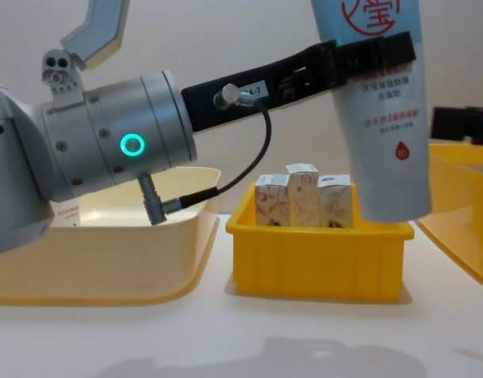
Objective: Bimanual collaborative sorting of washing and personal care products
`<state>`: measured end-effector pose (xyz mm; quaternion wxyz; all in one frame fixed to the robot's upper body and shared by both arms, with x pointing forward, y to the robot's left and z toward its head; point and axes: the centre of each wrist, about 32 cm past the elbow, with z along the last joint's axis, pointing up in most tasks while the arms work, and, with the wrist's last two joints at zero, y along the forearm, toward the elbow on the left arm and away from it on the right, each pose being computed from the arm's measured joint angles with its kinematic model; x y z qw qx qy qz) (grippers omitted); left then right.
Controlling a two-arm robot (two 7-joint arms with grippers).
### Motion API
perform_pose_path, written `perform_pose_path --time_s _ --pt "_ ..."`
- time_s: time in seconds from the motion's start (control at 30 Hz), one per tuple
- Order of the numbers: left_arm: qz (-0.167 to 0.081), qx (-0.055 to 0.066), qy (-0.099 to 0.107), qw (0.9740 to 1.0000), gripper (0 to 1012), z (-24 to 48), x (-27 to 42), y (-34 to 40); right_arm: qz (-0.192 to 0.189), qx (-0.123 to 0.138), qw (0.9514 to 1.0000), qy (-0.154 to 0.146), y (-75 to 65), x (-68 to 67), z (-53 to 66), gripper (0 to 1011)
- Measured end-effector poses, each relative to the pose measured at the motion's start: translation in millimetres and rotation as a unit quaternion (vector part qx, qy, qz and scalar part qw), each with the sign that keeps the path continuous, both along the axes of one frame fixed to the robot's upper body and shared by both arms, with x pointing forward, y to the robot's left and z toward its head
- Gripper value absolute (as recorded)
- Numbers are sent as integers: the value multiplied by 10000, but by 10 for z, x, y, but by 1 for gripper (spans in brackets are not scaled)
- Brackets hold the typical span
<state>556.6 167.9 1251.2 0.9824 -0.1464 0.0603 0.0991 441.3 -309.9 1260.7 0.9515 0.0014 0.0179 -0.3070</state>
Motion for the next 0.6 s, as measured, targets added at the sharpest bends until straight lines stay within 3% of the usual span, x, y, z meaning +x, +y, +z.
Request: perform_pose_path --time_s 0.33,0.6 --pt "1 0 0 10000 283 0 0 0 354 -61 9993 -63 162 249 25 1001" --pt "0 0 0 10000 282 0 0 0 506 -172 9985 -85 263 361 22 1001"
